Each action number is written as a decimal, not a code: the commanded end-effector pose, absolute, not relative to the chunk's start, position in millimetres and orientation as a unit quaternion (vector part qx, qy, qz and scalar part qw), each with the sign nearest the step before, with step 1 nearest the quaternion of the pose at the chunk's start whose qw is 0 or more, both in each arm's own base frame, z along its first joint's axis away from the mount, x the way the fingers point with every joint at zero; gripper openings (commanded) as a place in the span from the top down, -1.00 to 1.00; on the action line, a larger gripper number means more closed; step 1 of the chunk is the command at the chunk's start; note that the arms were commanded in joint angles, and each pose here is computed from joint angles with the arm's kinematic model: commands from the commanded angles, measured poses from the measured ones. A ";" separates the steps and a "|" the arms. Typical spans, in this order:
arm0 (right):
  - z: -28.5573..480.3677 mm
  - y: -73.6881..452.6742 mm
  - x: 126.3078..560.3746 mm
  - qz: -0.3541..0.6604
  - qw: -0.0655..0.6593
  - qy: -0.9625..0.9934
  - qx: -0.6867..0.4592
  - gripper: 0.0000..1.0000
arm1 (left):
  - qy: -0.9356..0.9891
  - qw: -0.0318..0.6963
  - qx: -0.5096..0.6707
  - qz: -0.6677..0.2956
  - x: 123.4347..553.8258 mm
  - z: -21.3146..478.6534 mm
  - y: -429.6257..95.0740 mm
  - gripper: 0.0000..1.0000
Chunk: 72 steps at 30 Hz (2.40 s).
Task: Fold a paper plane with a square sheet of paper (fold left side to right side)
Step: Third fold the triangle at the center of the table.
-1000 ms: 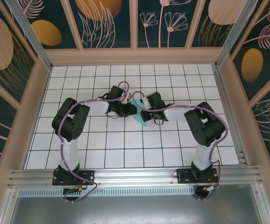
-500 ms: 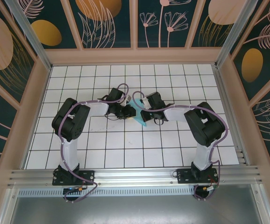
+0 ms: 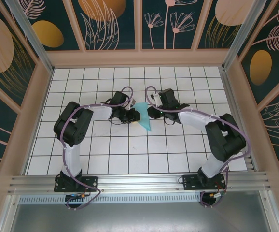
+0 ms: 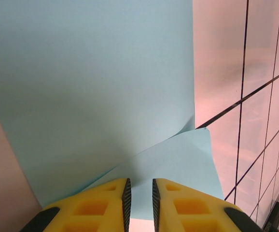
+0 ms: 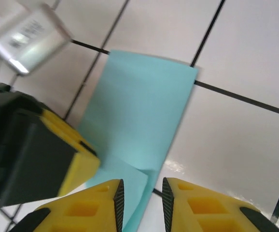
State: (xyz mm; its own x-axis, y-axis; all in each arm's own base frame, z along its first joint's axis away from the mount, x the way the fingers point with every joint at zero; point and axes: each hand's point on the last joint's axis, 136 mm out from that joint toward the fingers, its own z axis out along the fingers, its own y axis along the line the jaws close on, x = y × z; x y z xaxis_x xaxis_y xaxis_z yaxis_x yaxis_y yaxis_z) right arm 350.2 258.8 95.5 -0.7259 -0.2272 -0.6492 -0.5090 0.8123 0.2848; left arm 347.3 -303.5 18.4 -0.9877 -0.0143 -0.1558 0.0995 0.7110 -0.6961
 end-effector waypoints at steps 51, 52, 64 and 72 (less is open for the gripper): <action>4.6 269.3 267.9 0.298 0.052 0.942 -0.145 0.68 | 0.945 0.058 0.014 -0.321 343.5 -19.6 -287.9 0.56; 4.0 268.0 266.5 0.296 0.050 0.943 -0.143 0.68 | 0.946 0.057 0.013 -0.320 343.5 -20.6 -287.6 0.56; 2.3 251.3 241.8 0.292 0.028 0.949 -0.118 0.69 | 0.947 0.057 0.015 -0.314 344.8 -22.5 -287.1 0.56; 21.5 248.3 241.8 0.305 0.049 0.944 -0.116 0.69 | 0.947 0.060 0.016 -0.316 345.3 -19.4 -287.3 0.57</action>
State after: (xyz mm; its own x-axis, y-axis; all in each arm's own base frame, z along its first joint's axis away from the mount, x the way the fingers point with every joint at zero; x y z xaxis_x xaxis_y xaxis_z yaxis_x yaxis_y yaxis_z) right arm 257.1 260.4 18.3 -0.9557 -0.1994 -0.2166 -0.2901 0.7639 0.5764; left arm 348.0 -303.5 16.8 -0.9903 -0.0077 -0.1389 0.0907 0.7211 -0.6868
